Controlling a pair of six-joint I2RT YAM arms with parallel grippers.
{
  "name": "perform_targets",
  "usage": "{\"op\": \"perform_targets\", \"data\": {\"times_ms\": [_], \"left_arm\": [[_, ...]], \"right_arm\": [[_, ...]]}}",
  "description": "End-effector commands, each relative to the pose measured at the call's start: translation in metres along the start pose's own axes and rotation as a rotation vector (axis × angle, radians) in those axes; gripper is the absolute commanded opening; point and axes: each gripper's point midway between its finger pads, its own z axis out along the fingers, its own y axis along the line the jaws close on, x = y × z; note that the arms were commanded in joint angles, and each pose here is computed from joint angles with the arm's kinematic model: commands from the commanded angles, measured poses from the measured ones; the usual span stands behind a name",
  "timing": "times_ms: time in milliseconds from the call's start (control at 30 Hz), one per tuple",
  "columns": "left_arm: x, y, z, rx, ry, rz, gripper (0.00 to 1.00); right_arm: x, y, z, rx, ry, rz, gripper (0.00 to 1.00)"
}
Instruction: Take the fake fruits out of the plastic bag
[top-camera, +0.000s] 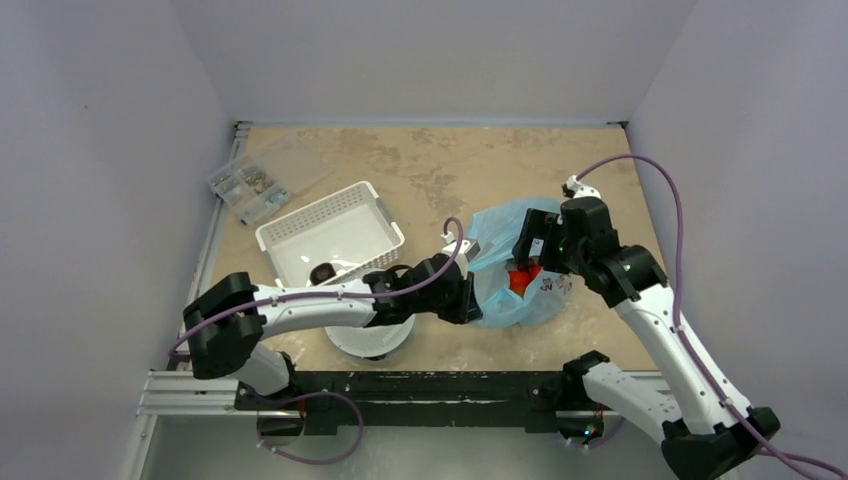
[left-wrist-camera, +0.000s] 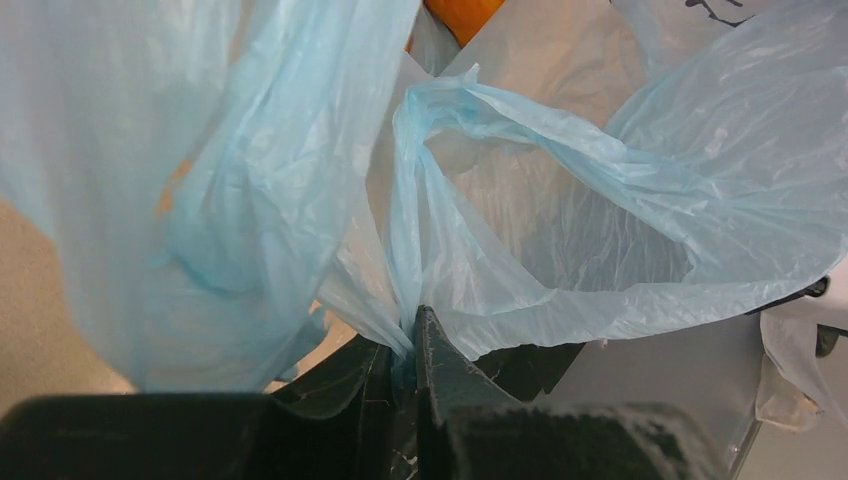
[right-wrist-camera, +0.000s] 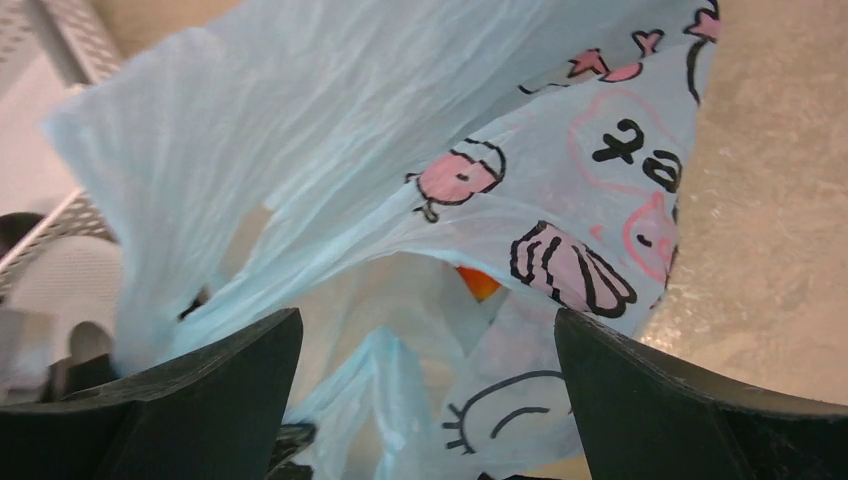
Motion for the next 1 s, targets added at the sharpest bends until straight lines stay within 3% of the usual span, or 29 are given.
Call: {"op": "perform_targets", "data": {"times_ms": [0,167,267,367,433,533,633,733,833,967], "left_arm": [[-0.018,-0.009,-0.012,0.005,-0.071,-0.002,0.09],[-0.019,-0.007,-0.015,0.005,-0.089,-0.010,0.10],[-0.022,-0.010,-0.017,0.012,-0.098,-0.007,0.11],[-0.022,-0.012,-0.017,0.018,-0.089,0.002,0.14],[-0.022,-0.014,-0.020,0.022,-0.077,0.013,0.24],[-0.032,-0.020,-0.041,0.024,-0.102,0.059,0.49],[-0.049,-0.031,-0.072,0.042,-0.146,0.119,0.69],[-0.067,-0.040,-0.103,0.026,-0.179,0.169,0.76],[-0.078,-0.056,-0.115,0.075,-0.208,0.200,0.82],[-0.078,-0.068,-0.096,0.092,-0.149,0.229,0.86]], "right_arm": [[0.013,-0.037,0.012,0.190,0.015,-0.010,0.99],[0.045,-0.065,0.019,0.361,0.105,0.095,0.99],[0.082,-0.068,0.020,0.386,0.226,0.184,0.99],[0.099,-0.072,0.018,0.374,0.229,0.222,0.99],[0.110,-0.071,0.024,0.334,0.228,0.235,0.99],[0.118,-0.071,0.034,0.318,0.230,0.243,0.95],[0.113,-0.066,0.040,0.278,0.206,0.230,0.80],[0.105,-0.059,0.041,0.230,0.166,0.219,0.69],[0.099,-0.054,0.041,0.193,0.144,0.201,0.68],[0.090,-0.045,0.040,0.143,0.120,0.185,0.69]]}}
